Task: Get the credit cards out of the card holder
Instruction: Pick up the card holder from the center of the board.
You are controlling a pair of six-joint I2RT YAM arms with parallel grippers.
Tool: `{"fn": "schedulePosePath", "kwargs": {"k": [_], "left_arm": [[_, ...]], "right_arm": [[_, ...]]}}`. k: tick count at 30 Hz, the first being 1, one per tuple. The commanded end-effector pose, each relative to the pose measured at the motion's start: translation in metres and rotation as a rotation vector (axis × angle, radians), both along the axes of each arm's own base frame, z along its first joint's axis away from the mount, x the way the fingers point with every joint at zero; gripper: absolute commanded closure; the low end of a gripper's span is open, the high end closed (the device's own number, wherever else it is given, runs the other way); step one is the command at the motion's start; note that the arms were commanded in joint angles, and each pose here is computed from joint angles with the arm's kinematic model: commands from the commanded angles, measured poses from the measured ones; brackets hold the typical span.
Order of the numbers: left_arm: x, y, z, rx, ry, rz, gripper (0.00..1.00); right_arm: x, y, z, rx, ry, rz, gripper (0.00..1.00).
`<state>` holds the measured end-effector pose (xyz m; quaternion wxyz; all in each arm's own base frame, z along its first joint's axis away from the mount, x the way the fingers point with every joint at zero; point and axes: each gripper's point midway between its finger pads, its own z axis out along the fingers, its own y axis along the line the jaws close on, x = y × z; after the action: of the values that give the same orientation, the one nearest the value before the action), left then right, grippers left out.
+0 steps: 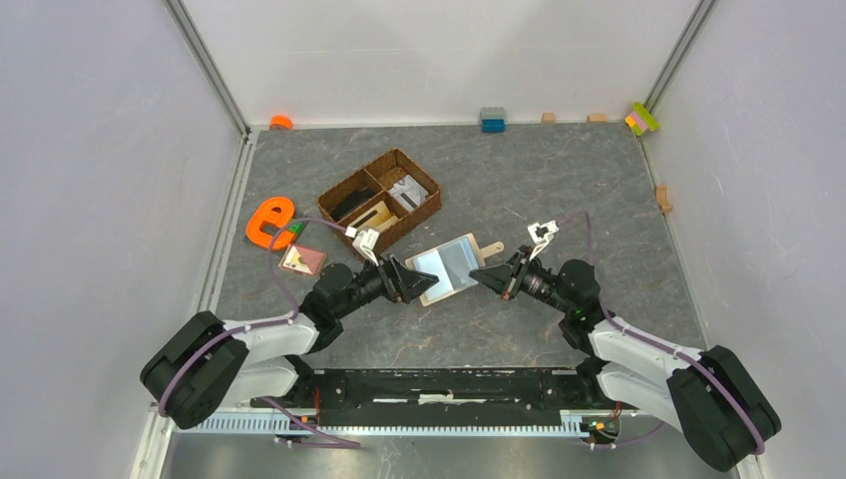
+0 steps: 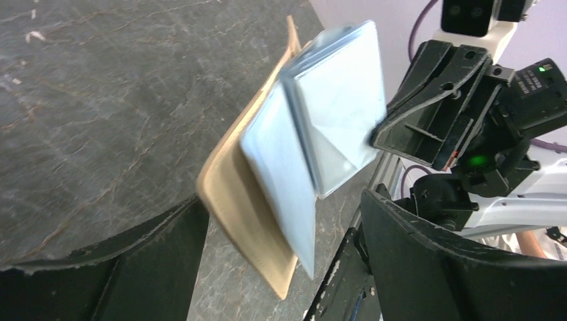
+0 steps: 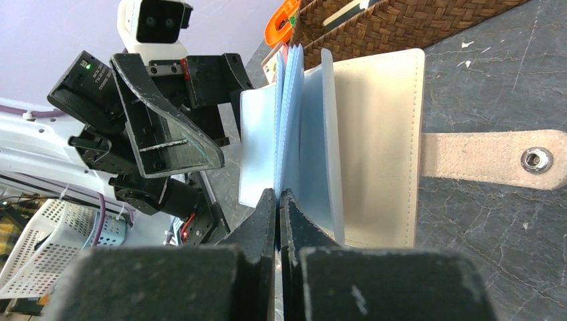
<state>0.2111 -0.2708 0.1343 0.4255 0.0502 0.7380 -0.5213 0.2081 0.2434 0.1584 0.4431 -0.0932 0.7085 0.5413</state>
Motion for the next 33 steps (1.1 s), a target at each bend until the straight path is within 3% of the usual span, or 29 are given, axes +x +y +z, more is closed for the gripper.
{"fn": "schedulePosePath", "kwargs": {"k": [1, 5, 11, 13, 15, 17, 27, 30, 33], "left_arm": [[0.005, -0.013, 0.043, -0.102, -0.121, -0.049, 0.16], [0.008, -0.015, 0.04, -0.084, -0.126, -0.048, 0.34], [0.015, -0.015, 0.034, -0.054, -0.134, -0.029, 0.51], [0.017, -0.015, 0.031, -0.039, -0.134, -0.023, 0.62], [0.02, -0.016, 0.03, -0.019, -0.134, -0.022, 0.83], [0.022, -0.016, 0.026, 0.005, -0.13, -0.022, 0.96], [0.023, -0.018, 0.012, 0.083, -0.13, -0.049, 0.98], [0.021, -0.017, 0.01, 0.104, -0.14, -0.064, 0.98], [0.02, -0.015, 0.006, 0.142, -0.156, -0.073, 0.98]], "right_arm": [[-0.005, 0.004, 0.017, 0.046, -0.064, 0.032, 1.0], [-0.006, 0.004, 0.013, 0.041, -0.06, 0.041, 1.0], [-0.005, 0.007, 0.008, 0.03, -0.056, 0.053, 1.0], [-0.005, 0.007, 0.006, 0.022, -0.056, 0.056, 1.0], [-0.004, 0.007, 0.005, 0.015, -0.062, 0.058, 1.0], [-0.003, 0.007, 0.003, 0.005, -0.067, 0.055, 0.99], [0.005, 0.005, -0.017, -0.076, -0.068, 0.033, 0.89], [0.007, 0.002, -0.023, -0.104, -0.077, 0.02, 0.75], [0.008, -0.003, -0.022, -0.116, -0.104, -0.009, 0.56]]}}
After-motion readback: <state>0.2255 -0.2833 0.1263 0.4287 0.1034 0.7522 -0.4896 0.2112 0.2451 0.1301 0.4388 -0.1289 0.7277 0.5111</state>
